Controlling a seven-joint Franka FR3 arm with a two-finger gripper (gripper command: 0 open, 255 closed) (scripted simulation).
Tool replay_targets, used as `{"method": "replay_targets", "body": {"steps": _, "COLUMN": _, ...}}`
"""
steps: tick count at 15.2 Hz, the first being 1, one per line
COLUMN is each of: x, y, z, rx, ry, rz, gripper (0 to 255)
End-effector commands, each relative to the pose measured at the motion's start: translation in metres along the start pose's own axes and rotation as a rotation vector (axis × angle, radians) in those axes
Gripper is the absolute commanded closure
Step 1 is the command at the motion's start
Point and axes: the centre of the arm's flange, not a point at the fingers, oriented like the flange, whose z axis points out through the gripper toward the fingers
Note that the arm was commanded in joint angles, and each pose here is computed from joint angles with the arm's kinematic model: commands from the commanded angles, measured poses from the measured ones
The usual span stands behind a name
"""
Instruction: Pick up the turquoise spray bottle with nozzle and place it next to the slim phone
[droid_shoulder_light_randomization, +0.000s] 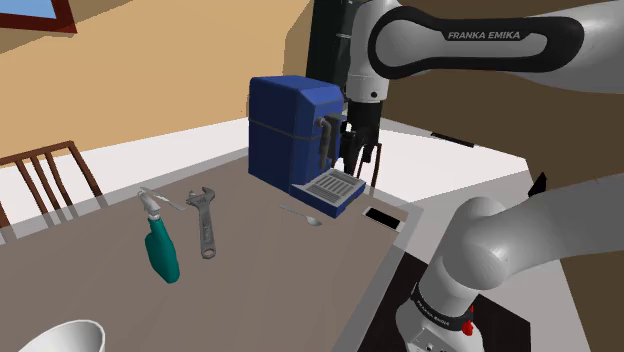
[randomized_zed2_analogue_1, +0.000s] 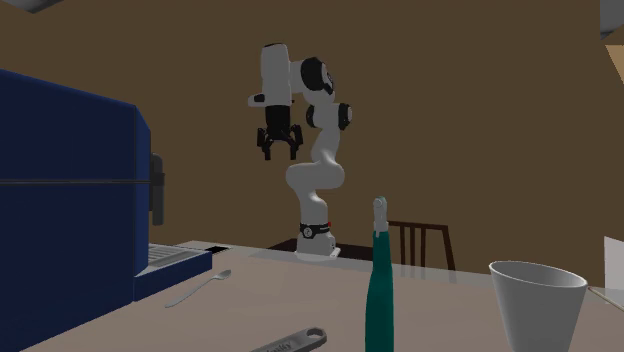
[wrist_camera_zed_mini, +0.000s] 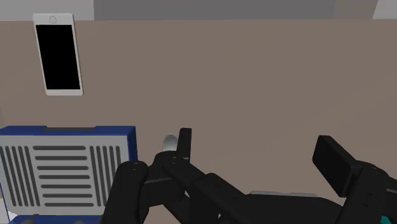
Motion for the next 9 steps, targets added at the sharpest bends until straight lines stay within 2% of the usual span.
{"method": "replay_targets", "body": {"steps": 1, "x": 0.0, "y": 0.0, "z": 0.0, "rx": 0.0, "ry": 0.0, "rz": 0.0, "gripper": 0}}
{"method": "replay_targets", "body": {"steps": 9, "x": 0.064, "y": -0.081, "z": 0.01, "rx": 0.0, "ry": 0.022, "rz": 0.008, "gripper": 0}}
